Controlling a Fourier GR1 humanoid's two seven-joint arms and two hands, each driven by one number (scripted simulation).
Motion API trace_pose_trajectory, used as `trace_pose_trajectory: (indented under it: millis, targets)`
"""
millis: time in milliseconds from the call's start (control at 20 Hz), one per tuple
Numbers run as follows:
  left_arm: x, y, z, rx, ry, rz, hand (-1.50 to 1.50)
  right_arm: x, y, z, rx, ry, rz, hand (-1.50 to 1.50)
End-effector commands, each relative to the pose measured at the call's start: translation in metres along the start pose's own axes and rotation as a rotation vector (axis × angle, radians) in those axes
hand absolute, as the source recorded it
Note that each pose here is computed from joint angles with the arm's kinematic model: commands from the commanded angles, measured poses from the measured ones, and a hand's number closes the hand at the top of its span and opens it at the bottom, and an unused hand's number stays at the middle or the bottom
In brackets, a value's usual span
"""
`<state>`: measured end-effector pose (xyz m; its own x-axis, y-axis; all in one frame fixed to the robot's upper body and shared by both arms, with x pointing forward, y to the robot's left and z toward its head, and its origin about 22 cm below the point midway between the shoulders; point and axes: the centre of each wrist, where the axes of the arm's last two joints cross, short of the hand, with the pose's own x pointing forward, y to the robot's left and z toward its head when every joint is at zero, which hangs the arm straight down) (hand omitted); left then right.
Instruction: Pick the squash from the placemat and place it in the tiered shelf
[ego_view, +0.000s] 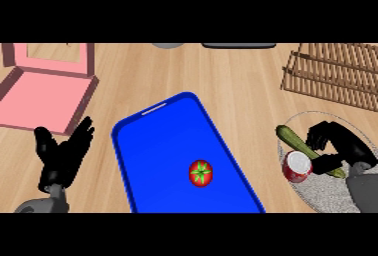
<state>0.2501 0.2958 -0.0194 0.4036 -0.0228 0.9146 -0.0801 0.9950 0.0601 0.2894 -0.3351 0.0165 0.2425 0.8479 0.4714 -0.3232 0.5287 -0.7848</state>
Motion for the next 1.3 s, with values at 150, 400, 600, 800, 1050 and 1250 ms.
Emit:
trace_pose_trajectory:
  millis: [150,400,600,800,1050,1250]
  targets:
    - [-0.01,0.013,0.006,0.029,0.061,0.016,0.0,0.086,-0.035,0.029,-0.198,-0.199,-0.095,1.5]
    - [-0.021,0.004,0.013,0.015,0.048,0.005,0.0,0.112,-0.089,0.073,-0.409,-0.216,-0.101,1.5]
    - [-0.008,0.009,0.002,0.024,0.056,0.01,0.0,0.133,-0.137,0.12,-0.55,-0.206,-0.133,1.5]
    - [-0.02,-0.006,0.001,0.02,0.057,0.008,0.0,0.151,-0.149,0.162,-0.588,-0.168,-0.102,1.5]
    - [-0.014,-0.003,-0.001,-0.013,0.031,0.011,0.0,0.148,-0.233,0.159,-0.676,-0.125,-0.174,1.5]
    - [-0.006,0.007,-0.002,0.018,0.025,0.009,0.0,0.15,-0.266,0.154,-0.689,-0.089,-0.23,1.5]
